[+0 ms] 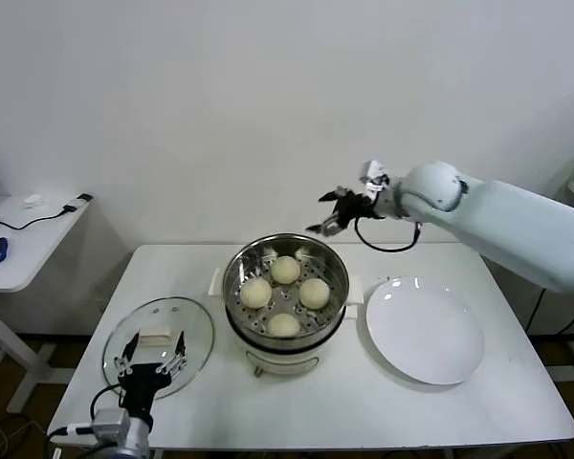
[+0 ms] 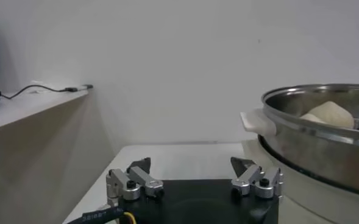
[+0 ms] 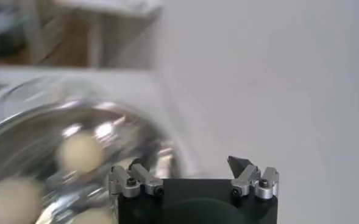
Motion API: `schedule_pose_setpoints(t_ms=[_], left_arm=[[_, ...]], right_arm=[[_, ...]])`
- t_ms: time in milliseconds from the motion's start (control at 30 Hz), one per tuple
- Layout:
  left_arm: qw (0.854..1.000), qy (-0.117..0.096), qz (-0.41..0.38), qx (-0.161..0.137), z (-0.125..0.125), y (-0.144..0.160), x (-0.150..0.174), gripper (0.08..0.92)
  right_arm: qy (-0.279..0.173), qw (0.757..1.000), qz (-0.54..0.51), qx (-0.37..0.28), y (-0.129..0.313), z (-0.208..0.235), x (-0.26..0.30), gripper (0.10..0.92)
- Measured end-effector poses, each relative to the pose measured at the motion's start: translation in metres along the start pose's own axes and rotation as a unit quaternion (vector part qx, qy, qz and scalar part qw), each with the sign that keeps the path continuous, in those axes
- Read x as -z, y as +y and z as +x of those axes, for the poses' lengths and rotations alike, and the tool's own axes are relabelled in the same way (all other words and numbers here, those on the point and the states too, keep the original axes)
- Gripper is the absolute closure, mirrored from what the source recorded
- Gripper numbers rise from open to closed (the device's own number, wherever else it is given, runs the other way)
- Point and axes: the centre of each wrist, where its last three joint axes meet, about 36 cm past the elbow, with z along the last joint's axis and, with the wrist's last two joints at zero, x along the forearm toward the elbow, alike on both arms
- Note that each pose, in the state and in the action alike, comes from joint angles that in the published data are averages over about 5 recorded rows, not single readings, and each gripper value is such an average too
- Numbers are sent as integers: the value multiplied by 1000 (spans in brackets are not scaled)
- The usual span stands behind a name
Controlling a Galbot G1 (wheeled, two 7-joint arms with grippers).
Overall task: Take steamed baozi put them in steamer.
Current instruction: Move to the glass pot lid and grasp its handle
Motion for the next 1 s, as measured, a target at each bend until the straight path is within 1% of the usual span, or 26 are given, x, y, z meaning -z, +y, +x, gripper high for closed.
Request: schedule_pose_setpoints(t_ms=[100,233,400,533,667,833,933,1000], left_arm=[[1000,-1,0,-5,-2,-1,2,177],[1000,-3,-1,-6,-4,-1,5,177],[1000,-7,-17,0,-8,3,4,177],[999,-13,-41,7,-13,10,2,177],[997,-21,-73,17,-18,18,-3,177],[990,-38,-131,34,-24,28,-16,177],[980,-55,-184,53,-29,36,-29,177],[968,-69,-231,72,-33,42,-40,177]], right_arm=[[-38,996,-33,-71,-3,18,-40,200],[-76,984,-63,-149,6,36,-95,200],[-115,964,-95,-222,32,54,-156,200],[-136,943,-129,-273,61,69,-207,200],[-137,924,-163,-317,101,83,-261,200],[-120,911,-200,-340,170,92,-319,200],[-111,904,-217,-351,207,96,-342,200],[-107,899,-225,-360,226,97,-352,200]])
